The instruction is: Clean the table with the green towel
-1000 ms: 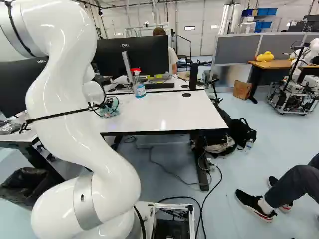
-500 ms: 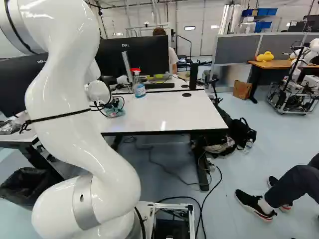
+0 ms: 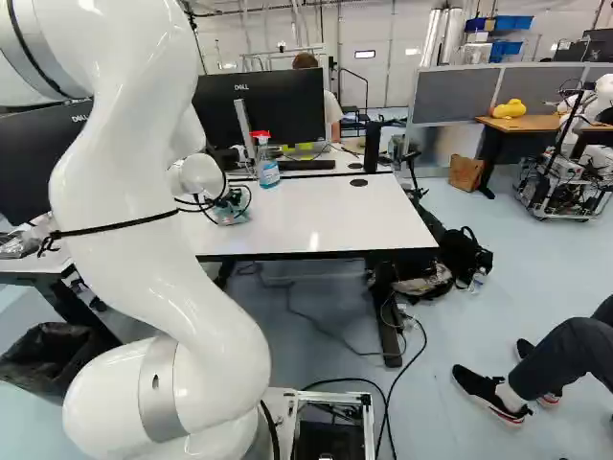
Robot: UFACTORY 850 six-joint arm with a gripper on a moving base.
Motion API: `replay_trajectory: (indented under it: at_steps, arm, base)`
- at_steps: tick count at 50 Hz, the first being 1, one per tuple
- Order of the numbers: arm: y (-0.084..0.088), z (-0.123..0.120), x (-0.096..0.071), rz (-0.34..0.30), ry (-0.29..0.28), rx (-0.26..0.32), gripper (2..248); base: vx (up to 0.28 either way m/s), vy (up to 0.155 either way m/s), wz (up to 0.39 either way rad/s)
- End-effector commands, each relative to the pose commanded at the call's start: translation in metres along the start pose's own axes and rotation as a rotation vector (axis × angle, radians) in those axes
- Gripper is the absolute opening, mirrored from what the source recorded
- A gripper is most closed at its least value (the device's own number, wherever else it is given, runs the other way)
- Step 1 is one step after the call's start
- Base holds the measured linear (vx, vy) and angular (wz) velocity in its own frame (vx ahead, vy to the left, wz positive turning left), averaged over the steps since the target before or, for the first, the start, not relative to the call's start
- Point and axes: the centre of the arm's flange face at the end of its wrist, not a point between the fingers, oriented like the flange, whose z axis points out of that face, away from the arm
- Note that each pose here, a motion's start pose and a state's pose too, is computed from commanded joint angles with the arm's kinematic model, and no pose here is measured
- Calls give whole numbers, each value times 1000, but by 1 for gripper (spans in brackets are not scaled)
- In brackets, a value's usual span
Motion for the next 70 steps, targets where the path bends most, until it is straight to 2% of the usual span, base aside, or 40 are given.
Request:
replay_trajectory:
  at_steps: [27, 38, 55, 70]
  arm:
    - [48, 12, 9, 56, 10, -63, 48]
    - [63, 24, 18, 71, 19, -79, 48]
    - [70, 49, 36, 74, 41, -85, 48]
    - [59, 69, 51, 60, 58, -70, 48]
  base:
    - [0, 0, 0]
    - [0, 0, 0]
    - [0, 0, 0]
    - [0, 0, 0]
